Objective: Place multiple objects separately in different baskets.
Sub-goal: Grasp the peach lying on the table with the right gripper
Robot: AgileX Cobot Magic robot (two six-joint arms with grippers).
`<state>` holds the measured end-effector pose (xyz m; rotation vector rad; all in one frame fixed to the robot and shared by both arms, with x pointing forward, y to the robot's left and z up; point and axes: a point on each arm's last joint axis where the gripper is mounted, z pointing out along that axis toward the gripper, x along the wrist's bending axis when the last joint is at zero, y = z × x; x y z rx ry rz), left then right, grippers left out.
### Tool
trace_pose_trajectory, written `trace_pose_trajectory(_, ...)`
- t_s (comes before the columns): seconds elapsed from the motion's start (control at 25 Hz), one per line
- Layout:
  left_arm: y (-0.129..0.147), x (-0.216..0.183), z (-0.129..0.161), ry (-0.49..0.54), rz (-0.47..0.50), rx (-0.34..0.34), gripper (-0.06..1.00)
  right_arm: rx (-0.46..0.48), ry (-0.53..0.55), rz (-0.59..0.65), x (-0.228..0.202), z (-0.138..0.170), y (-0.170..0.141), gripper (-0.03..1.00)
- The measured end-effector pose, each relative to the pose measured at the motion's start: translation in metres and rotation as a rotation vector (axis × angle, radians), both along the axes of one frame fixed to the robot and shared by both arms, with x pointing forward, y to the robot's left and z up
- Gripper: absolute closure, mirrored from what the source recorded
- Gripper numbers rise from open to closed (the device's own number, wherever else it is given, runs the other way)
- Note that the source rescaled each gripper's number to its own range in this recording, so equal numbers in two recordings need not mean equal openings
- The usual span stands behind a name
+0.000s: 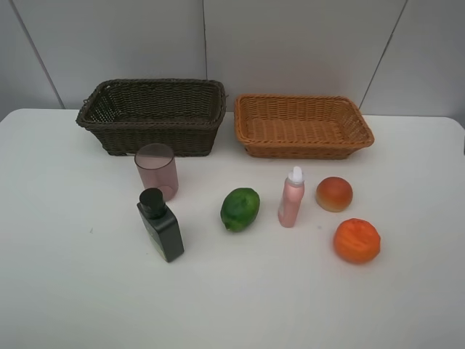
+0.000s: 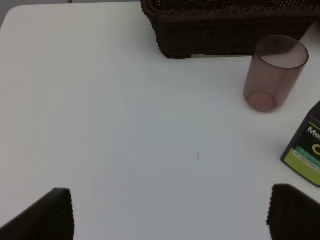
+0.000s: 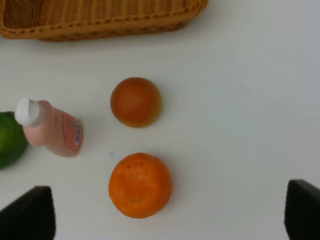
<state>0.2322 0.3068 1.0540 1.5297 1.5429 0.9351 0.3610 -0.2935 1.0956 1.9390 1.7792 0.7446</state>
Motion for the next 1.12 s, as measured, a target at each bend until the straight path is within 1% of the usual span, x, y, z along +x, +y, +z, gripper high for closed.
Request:
trace_pose_trajectory(0.16, 0.000, 0.000, 0.000, 0.000, 0.000, 0.000, -0.06, -0.003, 0.136, 0.028, 0.046, -0.011, 0.005, -0.02)
trace_pose_trajectory(0.32, 0.000, 0.000, 0.000, 0.000, 0.000, 0.000, -0.06, -0.019, 0.253, 0.115, 0.085, -0.025, 0.027, -0.02)
trace_pose_trajectory(0.52, 0.000, 0.000, 0.000, 0.000, 0.000, 0.000, -0.06, -0.068, 0.378, 0.131, 0.128, -0.052, 0.055, -0.02)
trace_pose_trajectory(0.68, 0.000, 0.000, 0.000, 0.000, 0.000, 0.000, -0.06, -0.072, 0.414, 0.115, 0.157, -0.078, 0.078, -0.02)
trace_pose_trajectory(0.76, 0.000, 0.000, 0.000, 0.000, 0.000, 0.000, -0.06, -0.060, 0.407, 0.090, 0.168, -0.092, 0.085, -0.02)
trace_pose_trajectory(0.96, 0.000, 0.000, 0.000, 0.000, 0.000, 0.000, -0.06, -0.060, 0.437, 0.017, 0.185, -0.128, 0.089, -0.02)
trace_pose_trajectory(1.12, 0.000, 0.000, 0.000, 0.000, 0.000, 0.000, -0.06, -0.051, 0.433, -0.012, 0.193, -0.141, 0.088, -0.02)
